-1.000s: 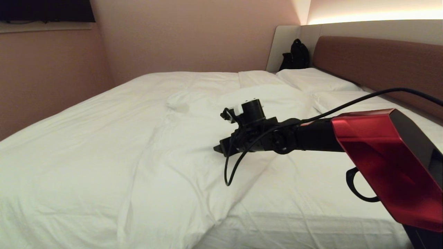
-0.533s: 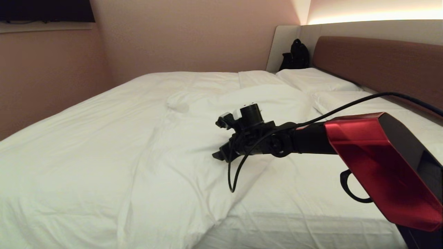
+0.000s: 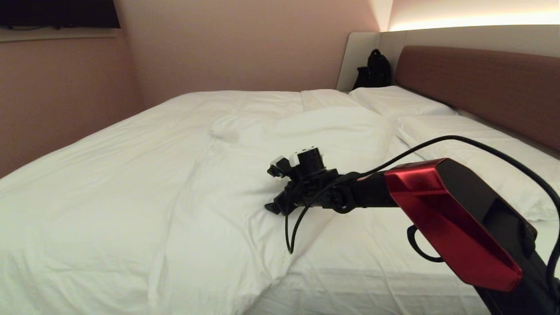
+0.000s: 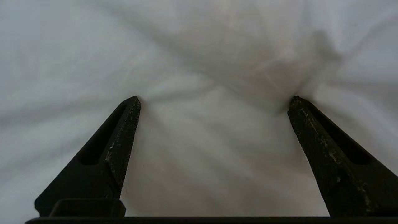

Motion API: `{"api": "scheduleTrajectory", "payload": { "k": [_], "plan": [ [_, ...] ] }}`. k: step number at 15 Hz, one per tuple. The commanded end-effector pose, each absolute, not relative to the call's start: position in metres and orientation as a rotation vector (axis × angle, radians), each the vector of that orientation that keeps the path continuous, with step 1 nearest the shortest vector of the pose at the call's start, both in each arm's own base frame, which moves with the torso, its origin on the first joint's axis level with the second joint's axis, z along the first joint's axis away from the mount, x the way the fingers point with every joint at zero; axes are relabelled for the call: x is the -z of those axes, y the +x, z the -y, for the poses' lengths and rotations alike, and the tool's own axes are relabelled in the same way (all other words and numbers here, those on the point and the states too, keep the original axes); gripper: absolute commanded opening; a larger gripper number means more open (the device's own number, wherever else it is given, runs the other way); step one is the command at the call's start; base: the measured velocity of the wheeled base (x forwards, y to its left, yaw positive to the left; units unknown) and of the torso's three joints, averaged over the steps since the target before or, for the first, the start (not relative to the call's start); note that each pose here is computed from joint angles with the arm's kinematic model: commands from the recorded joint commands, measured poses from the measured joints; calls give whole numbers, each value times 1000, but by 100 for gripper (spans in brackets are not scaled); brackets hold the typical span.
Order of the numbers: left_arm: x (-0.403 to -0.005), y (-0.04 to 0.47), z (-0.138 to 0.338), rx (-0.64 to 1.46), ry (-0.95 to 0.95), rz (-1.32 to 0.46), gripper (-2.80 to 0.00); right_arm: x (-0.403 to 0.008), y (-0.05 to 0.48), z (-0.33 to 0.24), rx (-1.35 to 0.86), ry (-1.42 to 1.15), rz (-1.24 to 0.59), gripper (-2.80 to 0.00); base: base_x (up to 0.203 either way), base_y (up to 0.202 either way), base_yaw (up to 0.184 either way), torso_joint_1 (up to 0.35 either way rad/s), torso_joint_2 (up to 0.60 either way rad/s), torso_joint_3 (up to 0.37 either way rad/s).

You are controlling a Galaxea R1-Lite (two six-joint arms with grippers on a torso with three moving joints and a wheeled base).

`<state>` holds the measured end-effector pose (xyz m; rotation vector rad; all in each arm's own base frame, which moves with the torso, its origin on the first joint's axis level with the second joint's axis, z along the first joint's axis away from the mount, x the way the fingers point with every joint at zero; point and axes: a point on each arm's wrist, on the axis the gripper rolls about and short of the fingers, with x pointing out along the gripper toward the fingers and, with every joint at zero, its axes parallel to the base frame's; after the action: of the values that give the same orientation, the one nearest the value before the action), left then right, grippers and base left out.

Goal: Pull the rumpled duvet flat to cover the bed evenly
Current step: Hold the folded corner of the quilt

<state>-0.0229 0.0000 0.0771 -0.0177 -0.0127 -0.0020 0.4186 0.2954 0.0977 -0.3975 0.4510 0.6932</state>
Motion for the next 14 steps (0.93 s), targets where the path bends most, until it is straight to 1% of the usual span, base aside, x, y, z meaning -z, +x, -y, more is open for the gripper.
{"api": "scheduleTrajectory", "payload": {
  "k": [1,7,13,14],
  "plan": [
    [-77,-23,0,2,-18,14,-280,-75,423,-299,-696,-406,-478,0,0,0,0,0,0,0],
    [-77,-23,0,2,-18,14,-280,-49,429,-295,-687,-413,-527,0,0,0,0,0,0,0],
    [-77,-23,0,2,-18,14,-280,-37,433,-292,-678,-412,-550,0,0,0,0,0,0,0],
    [-77,-23,0,2,-18,14,-280,-38,434,-292,-677,-408,-546,-280,0,0,0,0,0,0]
  ]
}}
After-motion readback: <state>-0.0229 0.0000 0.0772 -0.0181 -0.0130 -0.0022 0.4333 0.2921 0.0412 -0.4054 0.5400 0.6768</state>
